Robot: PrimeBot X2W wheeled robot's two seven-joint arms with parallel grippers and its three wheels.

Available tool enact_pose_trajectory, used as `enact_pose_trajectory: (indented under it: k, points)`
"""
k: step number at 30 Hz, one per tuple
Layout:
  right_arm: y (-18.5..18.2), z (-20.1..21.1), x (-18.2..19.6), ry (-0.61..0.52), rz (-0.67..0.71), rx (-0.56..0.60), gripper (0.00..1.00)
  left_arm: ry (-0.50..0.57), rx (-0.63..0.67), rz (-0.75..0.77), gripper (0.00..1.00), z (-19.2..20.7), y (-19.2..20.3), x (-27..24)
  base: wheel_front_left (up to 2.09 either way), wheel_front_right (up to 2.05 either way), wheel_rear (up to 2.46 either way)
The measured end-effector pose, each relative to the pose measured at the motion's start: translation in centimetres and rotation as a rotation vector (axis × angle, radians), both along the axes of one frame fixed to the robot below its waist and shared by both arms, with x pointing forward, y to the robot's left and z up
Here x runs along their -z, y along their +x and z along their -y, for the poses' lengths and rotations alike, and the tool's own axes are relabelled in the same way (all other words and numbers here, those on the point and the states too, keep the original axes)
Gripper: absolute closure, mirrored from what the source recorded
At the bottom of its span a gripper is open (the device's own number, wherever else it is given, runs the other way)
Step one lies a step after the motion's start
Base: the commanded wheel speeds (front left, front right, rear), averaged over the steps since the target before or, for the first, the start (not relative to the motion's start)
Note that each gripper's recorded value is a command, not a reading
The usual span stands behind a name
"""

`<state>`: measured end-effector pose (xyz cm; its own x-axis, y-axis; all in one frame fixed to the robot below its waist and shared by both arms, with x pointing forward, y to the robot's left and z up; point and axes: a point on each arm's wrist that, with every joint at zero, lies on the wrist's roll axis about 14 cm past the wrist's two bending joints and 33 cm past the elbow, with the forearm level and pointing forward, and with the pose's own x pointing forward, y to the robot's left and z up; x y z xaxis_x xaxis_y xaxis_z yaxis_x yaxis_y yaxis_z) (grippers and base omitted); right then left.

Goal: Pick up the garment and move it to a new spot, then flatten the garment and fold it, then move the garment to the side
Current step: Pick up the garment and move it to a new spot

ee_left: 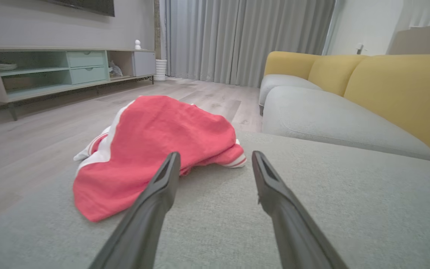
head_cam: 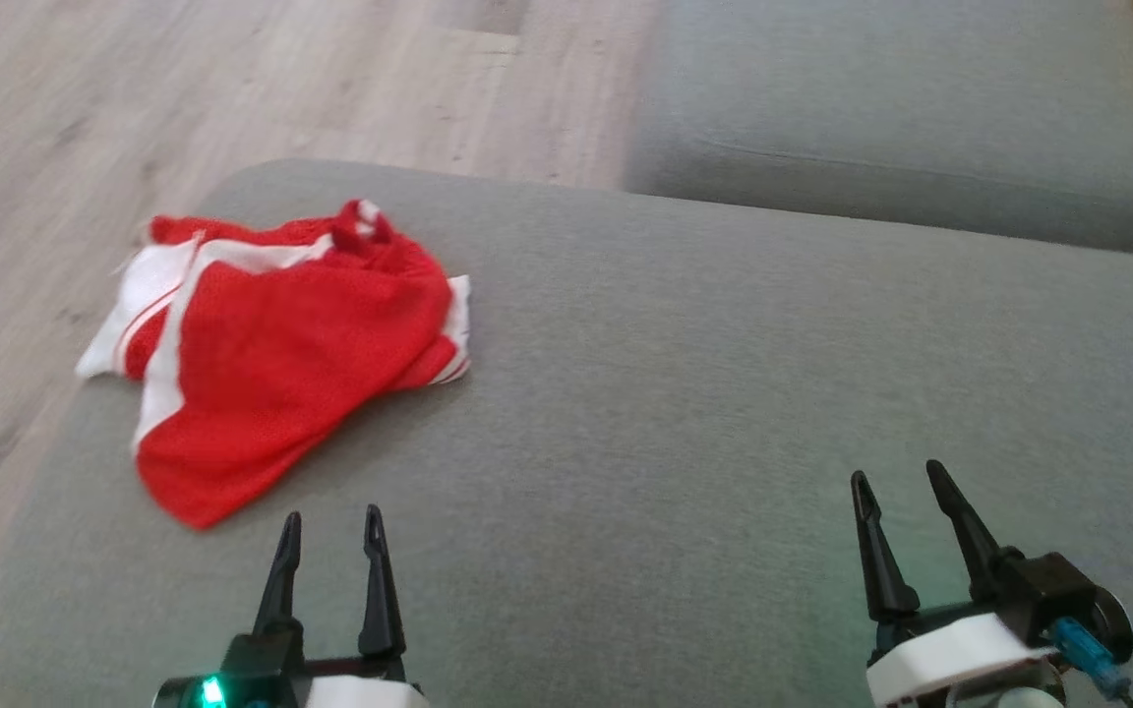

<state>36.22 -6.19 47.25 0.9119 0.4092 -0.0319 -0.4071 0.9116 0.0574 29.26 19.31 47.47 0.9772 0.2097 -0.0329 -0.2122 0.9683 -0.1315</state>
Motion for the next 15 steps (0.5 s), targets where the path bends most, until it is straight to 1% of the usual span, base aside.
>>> enact_pose_trajectory:
  k: [6,15]
  points:
    - [0.5,-2.8,0.2,-0.004,-0.005,-0.085,0.0,-0.001,-0.098,-0.006,0.0,-2.5,-1.8,0.2,0.0,0.0,0.0]
    - [0.9,-6.0,0.3,-0.018,-0.005,-0.18,0.0,-0.006,-0.203,-0.013,0.0,-4.8,-4.3,0.5,0.0,0.0,0.0]
